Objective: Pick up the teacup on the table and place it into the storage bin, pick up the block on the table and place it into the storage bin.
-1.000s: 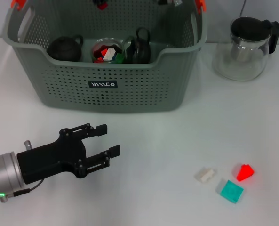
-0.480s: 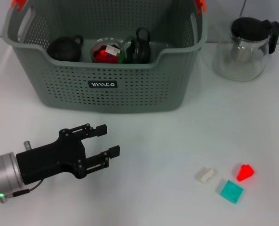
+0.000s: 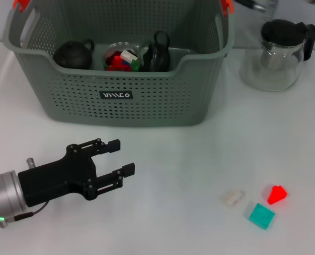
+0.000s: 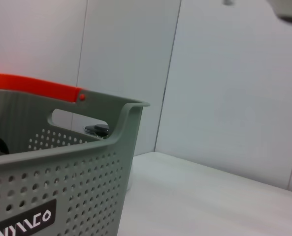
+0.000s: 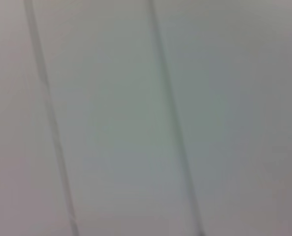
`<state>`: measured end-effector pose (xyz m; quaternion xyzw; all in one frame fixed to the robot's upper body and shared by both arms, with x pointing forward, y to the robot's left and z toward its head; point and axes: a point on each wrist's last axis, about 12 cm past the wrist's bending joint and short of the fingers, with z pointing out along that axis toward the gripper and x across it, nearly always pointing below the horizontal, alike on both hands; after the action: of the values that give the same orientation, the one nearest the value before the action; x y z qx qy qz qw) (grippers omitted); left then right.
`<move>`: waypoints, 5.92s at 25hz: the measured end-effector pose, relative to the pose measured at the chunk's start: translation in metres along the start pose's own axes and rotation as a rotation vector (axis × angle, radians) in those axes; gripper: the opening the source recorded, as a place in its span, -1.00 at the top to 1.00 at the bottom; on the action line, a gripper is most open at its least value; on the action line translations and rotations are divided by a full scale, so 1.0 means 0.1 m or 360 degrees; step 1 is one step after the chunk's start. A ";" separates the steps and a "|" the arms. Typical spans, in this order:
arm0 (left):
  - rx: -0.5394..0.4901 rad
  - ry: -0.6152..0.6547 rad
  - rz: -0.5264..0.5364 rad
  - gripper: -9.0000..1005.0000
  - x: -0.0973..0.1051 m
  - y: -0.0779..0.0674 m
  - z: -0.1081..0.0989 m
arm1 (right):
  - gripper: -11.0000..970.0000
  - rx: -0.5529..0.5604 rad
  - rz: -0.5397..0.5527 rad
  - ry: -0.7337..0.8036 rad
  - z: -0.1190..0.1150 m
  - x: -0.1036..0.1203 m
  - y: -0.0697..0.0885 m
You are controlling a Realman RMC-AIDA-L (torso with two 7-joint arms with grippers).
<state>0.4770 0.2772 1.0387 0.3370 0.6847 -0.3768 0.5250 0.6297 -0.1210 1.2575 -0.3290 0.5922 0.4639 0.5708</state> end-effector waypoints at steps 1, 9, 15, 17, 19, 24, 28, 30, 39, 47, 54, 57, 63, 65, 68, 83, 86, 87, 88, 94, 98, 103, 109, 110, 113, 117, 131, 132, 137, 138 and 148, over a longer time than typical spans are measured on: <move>0.0000 0.0001 0.0000 -0.29 0.00 0.00 0.00 | -0.06 -0.0043 0.0027 -0.0026 -0.12 0.00 0.02; -0.0026 0.0000 -0.0002 -0.29 0.01 0.01 -0.04 | -0.05 -0.0194 0.0249 0.0594 -1.06 0.05 0.16; -0.0030 -0.0002 0.0002 -0.29 0.01 0.02 -0.04 | -0.04 0.0117 0.0295 0.1367 -1.35 0.12 0.13; -0.0031 -0.0002 0.0003 -0.29 0.00 0.02 -0.04 | -0.04 0.0140 0.0305 0.1557 -1.34 0.14 0.14; -0.0030 -0.0002 0.0005 -0.29 0.00 0.02 -0.03 | -0.04 0.0144 0.0293 0.1714 -1.27 0.18 0.16; -0.0029 -0.0002 0.0006 -0.29 0.00 0.02 -0.03 | -0.04 0.0233 0.0201 0.2052 -1.10 0.35 0.20; -0.0041 -0.0002 0.0004 -0.29 0.00 0.03 -0.04 | -0.04 0.0243 0.0134 0.2192 -0.92 0.55 0.26; -0.0049 -0.0003 0.0003 -0.29 0.01 0.03 -0.05 | -0.04 0.0264 0.0153 0.2236 -0.84 0.65 0.27; -0.0064 0.0003 -0.0003 -0.29 0.02 0.03 -0.06 | -0.03 0.0695 0.0566 0.2134 -0.72 0.94 0.24; -0.0064 0.0003 0.0002 -0.29 0.01 0.04 -0.05 | -0.03 0.0747 0.0633 0.2156 -0.69 1.14 0.32; -0.0066 0.0003 0.0002 -0.29 0.01 0.04 -0.06 | -0.03 0.0789 0.0520 0.2220 -0.59 1.22 0.38; -0.0066 0.0003 0.0001 -0.29 0.02 0.04 -0.06 | -0.03 0.0792 0.0495 0.2230 -0.55 1.26 0.41; -0.0063 0.0002 0.0005 -0.29 0.01 0.04 -0.05 | -0.04 0.0786 0.0476 0.2230 -0.49 1.32 0.42; -0.0062 0.0002 0.0005 -0.29 0.01 0.04 -0.05 | -0.04 0.0792 0.0480 0.2231 -0.48 1.34 0.41; -0.0063 0.0002 0.0005 -0.29 0.01 0.04 -0.05 | -0.05 0.0791 0.0475 0.2253 -0.46 1.38 0.40; -0.0068 0.0002 0.0001 -0.29 0.01 0.04 -0.06 | -0.03 0.0771 0.0463 0.2282 -0.41 1.45 0.40; -0.0066 0.0001 0.0003 -0.29 0.01 0.04 -0.06 | -0.01 0.0772 0.0462 0.2280 -0.41 1.46 0.40; -0.0066 0.0001 0.0003 -0.29 0.01 0.04 -0.06 | -0.01 0.0772 0.0460 0.2279 -0.41 1.45 0.40; -0.0067 0.0001 0.0002 -0.29 0.01 0.04 -0.06 | 0.00 0.0770 0.0454 0.2279 -0.40 1.45 0.40; -0.0071 0.0003 -0.0002 -0.29 0.02 0.03 -0.07 | 0.06 0.0755 0.0410 0.2287 -0.37 1.45 0.42; -0.0078 -0.0001 -0.0004 -0.29 0.02 0.04 -0.08 | 0.09 0.0750 0.0400 0.2246 -0.37 1.40 0.43; -0.0088 -0.0009 -0.0008 -0.29 0.02 0.04 -0.09 | 0.09 0.0727 0.0377 0.2037 -0.42 0.98 0.48; -0.0104 -0.0014 -0.0007 -0.29 0.02 0.05 -0.10 | 0.09 0.0545 0.0411 0.1757 -0.61 0.44 0.47; -0.0104 -0.0014 -0.0007 -0.29 0.02 0.05 -0.10 | 0.09 0.0523 0.0417 0.1699 -0.64 0.35 0.46; -0.0105 -0.0014 -0.0007 -0.29 0.02 0.05 -0.10 | 0.09 0.0426 0.0427 0.1506 -0.71 0.08 0.43; -0.0106 -0.0015 -0.0006 -0.29 0.01 0.06 -0.10 | 0.09 0.0287 0.0412 0.1266 -0.72 -0.23 0.41; -0.0087 -0.0028 -0.0008 -0.29 -0.01 0.06 -0.06 | 0.09 0.0441 0.0059 0.0977 0.52 -0.40 0.07; -0.0086 -0.0028 -0.0009 -0.29 -0.01 0.06 -0.06 | 0.09 0.0479 0.0054 0.0985 0.61 -0.36 0.02; -0.0081 -0.0031 -0.0003 -0.29 -0.02 0.06 -0.04 | 0.09 0.0656 0.0051 0.1078 0.94 -0.10 -0.23; -0.0082 -0.0030 -0.0002 -0.29 -0.03 0.07 -0.04 | 0.09 0.0679 0.0041 0.1093 1.00 -0.05 -0.25; -0.0075 -0.0033 0.0004 -0.29 -0.04 0.07 0.00 | 0.09 0.0810 -0.0073 0.1174 1.26 0.26 -0.30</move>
<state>0.4840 0.2809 1.0416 0.3213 0.6875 -0.3633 0.5404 0.7010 -0.0113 1.2366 -0.3347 0.8440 0.1422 0.3943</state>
